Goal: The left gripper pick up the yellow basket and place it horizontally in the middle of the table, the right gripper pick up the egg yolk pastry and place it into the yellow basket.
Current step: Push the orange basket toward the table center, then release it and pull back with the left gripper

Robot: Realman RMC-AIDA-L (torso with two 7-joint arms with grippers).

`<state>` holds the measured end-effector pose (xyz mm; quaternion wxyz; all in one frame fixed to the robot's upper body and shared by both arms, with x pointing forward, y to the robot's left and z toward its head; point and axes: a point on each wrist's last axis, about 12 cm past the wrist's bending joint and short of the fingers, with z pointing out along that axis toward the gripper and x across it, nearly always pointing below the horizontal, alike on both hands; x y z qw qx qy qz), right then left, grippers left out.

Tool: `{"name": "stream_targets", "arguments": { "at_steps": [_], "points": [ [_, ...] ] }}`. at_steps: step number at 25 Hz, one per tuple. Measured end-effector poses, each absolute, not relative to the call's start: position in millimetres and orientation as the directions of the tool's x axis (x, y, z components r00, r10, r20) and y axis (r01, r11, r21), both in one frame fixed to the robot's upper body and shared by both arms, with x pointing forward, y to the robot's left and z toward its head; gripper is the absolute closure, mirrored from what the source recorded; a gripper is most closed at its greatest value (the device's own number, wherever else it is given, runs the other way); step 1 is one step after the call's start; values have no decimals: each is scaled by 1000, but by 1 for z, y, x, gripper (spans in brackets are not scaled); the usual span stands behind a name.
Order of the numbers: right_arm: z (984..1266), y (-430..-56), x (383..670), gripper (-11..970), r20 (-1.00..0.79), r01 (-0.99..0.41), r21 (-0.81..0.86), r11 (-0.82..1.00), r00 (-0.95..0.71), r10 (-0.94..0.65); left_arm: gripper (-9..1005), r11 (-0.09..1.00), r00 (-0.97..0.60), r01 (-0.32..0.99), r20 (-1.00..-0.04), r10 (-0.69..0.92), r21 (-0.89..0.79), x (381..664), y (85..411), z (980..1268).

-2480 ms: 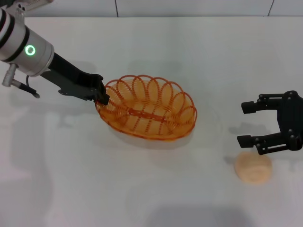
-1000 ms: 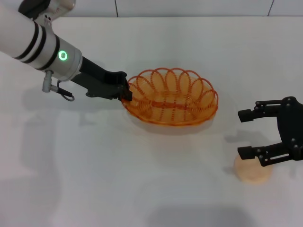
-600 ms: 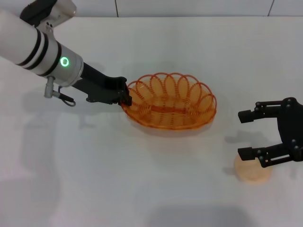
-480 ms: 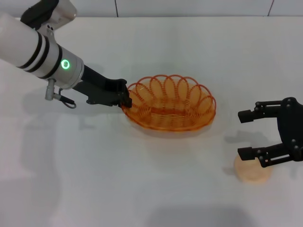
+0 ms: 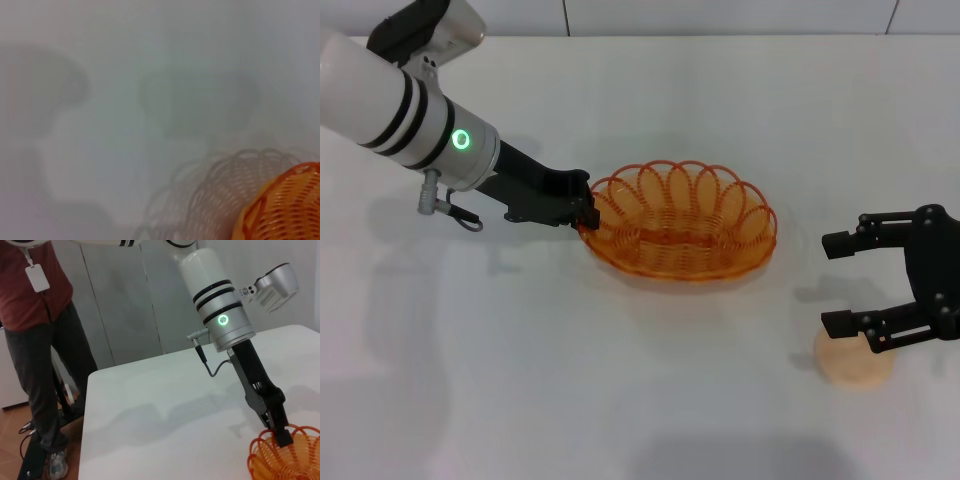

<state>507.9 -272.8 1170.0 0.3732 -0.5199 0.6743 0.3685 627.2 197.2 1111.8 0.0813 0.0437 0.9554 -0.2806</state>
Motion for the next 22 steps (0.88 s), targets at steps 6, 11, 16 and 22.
{"name": "stream_targets", "arguments": {
  "at_steps": [6, 11, 16, 22],
  "points": [
    [1170, -273, 508, 141, -886, -976, 109, 187, -181, -427, 823, 840, -983, 135, -180, 45, -525, 627, 196, 1112],
    [1170, -273, 508, 142, -886, -976, 109, 188, -181, -426, 816, 837, -983, 132, -177, 43, -531, 626, 196, 1112],
    [1170, -273, 508, 142, -886, -976, 109, 189, -181, -426, 810, 835, -984, 129, -175, 40, -536, 626, 197, 1112],
    [1170, -273, 508, 142, -887, -976, 107, 191, -181, -426, 802, 830, -983, 127, -179, 33, -544, 627, 196, 1113]
  ]
}}
